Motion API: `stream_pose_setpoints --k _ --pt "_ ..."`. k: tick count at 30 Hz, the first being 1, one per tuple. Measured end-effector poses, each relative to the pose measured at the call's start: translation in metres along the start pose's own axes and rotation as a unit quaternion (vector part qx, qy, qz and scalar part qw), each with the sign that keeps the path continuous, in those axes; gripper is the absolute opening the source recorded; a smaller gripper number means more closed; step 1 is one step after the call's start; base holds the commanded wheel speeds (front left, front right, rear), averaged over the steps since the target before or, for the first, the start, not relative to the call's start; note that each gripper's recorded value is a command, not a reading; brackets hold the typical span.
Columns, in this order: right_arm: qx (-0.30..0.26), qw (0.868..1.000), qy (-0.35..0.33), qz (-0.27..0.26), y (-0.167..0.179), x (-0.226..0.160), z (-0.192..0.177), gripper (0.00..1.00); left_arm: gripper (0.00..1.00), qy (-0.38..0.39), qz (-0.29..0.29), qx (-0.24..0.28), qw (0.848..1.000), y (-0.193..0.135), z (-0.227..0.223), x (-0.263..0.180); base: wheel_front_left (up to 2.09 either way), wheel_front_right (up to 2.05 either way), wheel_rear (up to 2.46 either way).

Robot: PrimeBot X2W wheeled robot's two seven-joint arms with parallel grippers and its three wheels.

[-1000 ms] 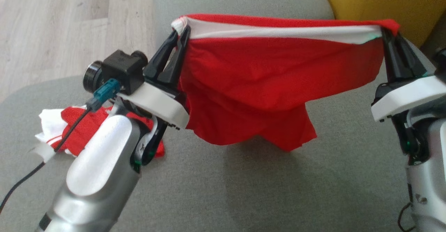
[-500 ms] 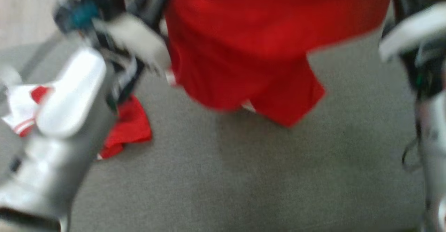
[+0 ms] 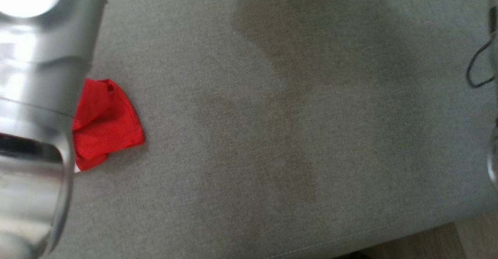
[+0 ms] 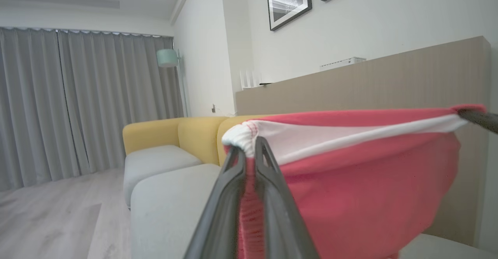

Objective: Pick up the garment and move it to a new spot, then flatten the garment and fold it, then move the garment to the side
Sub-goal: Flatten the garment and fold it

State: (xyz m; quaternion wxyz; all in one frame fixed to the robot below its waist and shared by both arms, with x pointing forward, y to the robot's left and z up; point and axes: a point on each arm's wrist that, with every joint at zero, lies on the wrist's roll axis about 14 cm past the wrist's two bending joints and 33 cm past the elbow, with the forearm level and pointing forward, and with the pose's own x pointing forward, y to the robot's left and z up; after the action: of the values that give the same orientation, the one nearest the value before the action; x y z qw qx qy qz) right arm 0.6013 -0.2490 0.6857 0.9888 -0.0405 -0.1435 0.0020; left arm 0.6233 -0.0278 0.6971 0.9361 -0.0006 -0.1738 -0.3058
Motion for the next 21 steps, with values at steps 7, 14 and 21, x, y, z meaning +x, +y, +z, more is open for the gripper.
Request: stream_pose_setpoints --k 7,14,21 --pt "-0.002 0.987 0.158 0.001 0.005 -0.041 -0.117 0.00 0.00 0.094 -0.006 -0.050 0.994 -0.021 -0.094 -0.027 0.00 0.00 0.00" --pt "-0.036 0.933 0.356 0.025 0.004 -0.132 -0.206 0.00 0.00 0.218 -0.042 -0.091 0.971 -0.074 -0.178 -0.110 0.00 0.00 0.00" --pt "-0.050 0.884 0.461 0.048 -0.005 -0.195 -0.227 0.00 0.00 0.265 -0.091 -0.096 0.955 -0.118 -0.193 -0.168 0.00 0.00 0.00"
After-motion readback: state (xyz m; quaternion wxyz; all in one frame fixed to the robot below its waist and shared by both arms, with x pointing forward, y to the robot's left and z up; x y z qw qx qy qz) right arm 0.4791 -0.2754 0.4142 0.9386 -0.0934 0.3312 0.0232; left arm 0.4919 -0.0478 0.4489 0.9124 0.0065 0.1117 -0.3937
